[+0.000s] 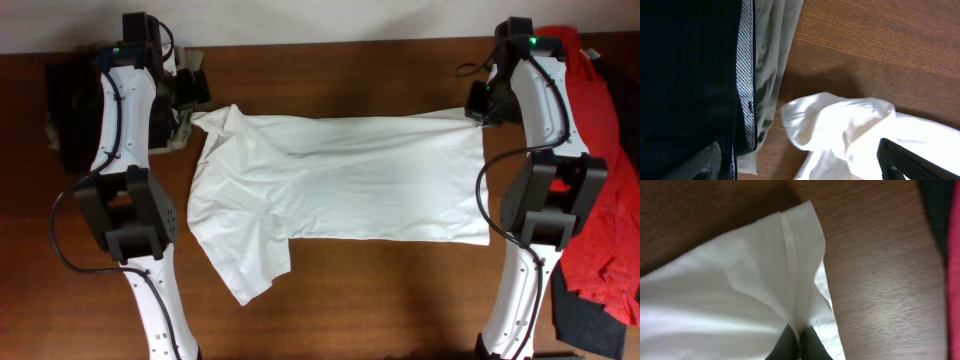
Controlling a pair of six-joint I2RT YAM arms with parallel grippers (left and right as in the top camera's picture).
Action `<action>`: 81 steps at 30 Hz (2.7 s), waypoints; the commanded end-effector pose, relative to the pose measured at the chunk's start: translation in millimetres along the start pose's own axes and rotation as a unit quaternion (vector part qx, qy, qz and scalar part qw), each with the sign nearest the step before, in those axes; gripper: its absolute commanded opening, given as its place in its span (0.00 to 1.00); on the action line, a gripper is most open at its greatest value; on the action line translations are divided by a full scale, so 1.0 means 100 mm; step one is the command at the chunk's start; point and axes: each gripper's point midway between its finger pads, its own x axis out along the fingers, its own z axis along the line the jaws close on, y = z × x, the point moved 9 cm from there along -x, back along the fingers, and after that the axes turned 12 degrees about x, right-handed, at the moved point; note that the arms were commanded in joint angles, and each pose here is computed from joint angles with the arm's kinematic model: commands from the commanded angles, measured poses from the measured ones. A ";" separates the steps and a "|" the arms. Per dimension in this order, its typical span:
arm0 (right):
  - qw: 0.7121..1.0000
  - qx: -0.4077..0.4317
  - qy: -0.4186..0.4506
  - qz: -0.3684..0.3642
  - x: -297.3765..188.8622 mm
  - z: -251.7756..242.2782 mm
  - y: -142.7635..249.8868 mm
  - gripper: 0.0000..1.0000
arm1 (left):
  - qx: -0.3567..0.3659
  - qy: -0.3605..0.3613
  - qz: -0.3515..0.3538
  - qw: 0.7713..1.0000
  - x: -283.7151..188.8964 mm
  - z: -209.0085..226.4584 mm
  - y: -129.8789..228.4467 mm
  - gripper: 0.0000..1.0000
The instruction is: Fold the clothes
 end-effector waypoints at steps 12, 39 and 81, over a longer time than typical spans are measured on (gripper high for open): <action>0.997 0.021 0.077 0.023 0.04 -0.34 0.05 0.04 | 0.002 -0.003 0.005 1.000 0.06 0.02 0.00 0.99; 0.990 -0.004 0.027 0.140 0.26 -0.56 0.29 0.94 | 0.002 -0.003 0.004 1.000 0.06 0.02 0.00 0.99; 0.978 0.036 0.167 0.117 0.25 -0.80 0.31 1.00 | -0.001 -0.001 0.045 0.999 0.39 0.04 0.11 0.99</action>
